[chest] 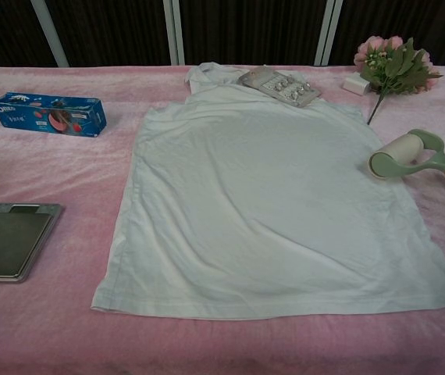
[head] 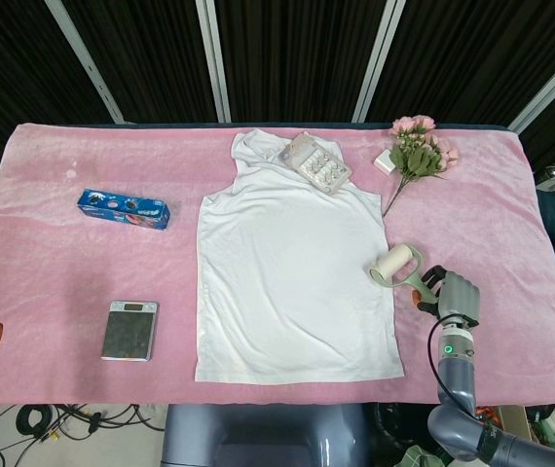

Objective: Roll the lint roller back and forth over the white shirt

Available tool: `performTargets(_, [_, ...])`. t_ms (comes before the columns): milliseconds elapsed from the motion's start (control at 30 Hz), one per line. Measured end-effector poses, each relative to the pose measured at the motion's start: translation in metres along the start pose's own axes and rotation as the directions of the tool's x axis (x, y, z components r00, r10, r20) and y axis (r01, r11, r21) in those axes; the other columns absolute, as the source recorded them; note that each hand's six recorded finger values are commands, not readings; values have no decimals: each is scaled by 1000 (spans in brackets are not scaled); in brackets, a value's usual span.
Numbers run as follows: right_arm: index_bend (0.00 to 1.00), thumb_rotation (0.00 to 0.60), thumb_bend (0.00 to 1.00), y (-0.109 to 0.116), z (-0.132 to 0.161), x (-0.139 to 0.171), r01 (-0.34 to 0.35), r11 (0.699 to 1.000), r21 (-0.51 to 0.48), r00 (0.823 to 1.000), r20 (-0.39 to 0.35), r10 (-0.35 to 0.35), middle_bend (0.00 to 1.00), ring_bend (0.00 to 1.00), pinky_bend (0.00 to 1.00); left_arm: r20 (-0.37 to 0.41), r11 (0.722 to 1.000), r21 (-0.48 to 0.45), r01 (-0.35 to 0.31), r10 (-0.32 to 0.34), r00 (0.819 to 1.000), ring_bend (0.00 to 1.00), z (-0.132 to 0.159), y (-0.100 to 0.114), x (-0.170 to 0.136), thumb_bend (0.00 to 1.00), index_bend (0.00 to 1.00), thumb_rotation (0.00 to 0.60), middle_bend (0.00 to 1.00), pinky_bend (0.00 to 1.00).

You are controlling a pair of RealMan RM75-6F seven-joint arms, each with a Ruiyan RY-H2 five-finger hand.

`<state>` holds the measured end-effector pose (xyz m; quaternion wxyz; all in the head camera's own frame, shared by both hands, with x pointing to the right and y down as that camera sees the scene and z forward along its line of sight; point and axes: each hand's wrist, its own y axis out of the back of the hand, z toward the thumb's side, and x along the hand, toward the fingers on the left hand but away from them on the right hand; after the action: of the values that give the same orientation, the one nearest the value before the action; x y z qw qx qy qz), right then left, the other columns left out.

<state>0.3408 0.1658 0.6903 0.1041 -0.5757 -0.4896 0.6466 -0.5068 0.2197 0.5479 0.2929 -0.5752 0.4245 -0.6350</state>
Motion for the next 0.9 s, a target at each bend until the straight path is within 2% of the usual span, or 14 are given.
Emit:
performTargets(567, [662, 600, 488, 2, 3, -1, 18, 997, -71, 999, -36, -20, 626, 599, 582, -2, 1000, 1, 1, -1, 1000, 41, 0, 0, 1, 394, 134, 600, 64, 57])
performTargets(900, [662, 600, 498, 6, 26, -2, 25, 996, -83, 992, -121, -35, 626, 599, 582, -2, 1000, -3, 1, -1, 1000, 41, 0, 0, 1, 394, 134, 600, 63, 58])
